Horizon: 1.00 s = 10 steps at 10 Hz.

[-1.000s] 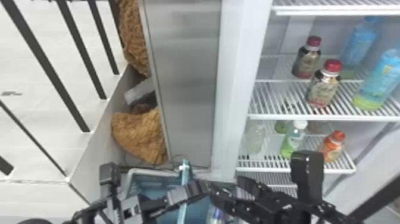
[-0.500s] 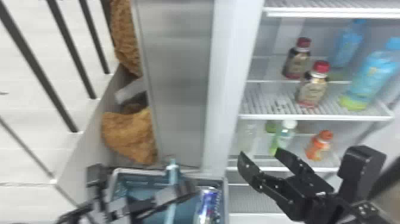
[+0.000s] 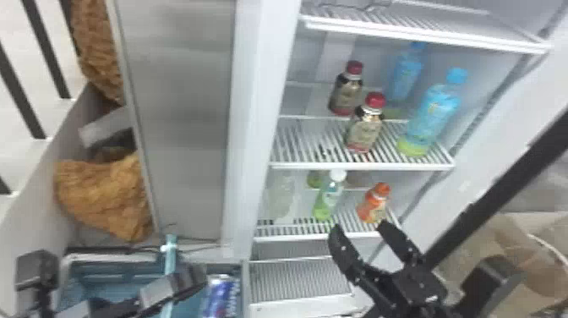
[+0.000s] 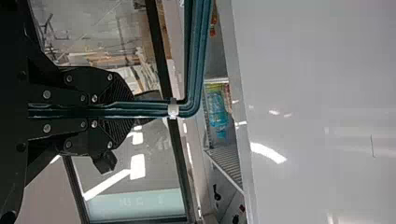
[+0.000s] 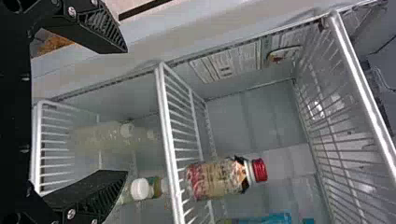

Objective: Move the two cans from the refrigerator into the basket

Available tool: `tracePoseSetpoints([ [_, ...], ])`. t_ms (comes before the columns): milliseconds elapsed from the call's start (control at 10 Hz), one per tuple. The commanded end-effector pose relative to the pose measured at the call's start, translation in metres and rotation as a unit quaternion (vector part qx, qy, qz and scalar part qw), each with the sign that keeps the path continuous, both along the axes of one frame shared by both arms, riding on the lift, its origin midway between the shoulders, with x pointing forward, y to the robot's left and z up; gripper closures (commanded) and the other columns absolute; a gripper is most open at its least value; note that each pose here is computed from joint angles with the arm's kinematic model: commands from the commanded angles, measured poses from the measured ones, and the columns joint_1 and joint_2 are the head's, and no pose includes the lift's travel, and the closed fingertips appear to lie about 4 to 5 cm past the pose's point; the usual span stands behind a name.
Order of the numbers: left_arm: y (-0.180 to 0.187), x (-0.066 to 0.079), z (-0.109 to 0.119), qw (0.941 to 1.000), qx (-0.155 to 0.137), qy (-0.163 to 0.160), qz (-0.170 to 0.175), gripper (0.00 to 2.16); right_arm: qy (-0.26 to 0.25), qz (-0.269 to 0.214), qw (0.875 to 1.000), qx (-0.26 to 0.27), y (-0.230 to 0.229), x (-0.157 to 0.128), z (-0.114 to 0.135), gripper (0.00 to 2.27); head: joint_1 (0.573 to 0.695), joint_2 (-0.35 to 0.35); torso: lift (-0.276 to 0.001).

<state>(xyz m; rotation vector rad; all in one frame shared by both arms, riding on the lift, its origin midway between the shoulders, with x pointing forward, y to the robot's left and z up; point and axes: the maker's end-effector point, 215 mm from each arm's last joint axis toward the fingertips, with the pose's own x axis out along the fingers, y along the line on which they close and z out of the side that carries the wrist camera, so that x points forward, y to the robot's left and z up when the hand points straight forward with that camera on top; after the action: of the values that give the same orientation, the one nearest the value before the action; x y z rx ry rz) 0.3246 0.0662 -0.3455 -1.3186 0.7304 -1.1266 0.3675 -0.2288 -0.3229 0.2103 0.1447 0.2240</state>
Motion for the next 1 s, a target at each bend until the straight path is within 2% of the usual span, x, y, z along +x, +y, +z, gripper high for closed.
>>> tracePoseSetpoints([
  [0, -0.001, 0.000, 0.000, 1.0000, 0.000, 0.000, -0.001, 1.19, 0.006, -0.006, 1.000, -0.004, -0.005, -0.019, -0.012, 0.13, 0.695, -0.265, -0.031],
  [400, -0.001, -0.005, -0.005, 1.0000, 0.002, 0.007, -0.003, 1.19, 0.025, -0.005, 0.999, -0.039, -0.005, -0.061, -0.024, 0.13, 0.695, -0.301, -0.031],
  [600, -0.001, -0.005, -0.004, 1.0000, 0.002, 0.007, -0.005, 1.19, 0.035, -0.006, 0.998, -0.051, -0.006, -0.068, -0.033, 0.13, 0.695, -0.309, -0.031],
  [900, -0.005, -0.008, -0.006, 0.9999, 0.004, 0.009, -0.012, 1.19, 0.026, -0.007, 0.998, -0.064, -0.008, -0.066, -0.030, 0.13, 0.695, -0.322, -0.031],
])
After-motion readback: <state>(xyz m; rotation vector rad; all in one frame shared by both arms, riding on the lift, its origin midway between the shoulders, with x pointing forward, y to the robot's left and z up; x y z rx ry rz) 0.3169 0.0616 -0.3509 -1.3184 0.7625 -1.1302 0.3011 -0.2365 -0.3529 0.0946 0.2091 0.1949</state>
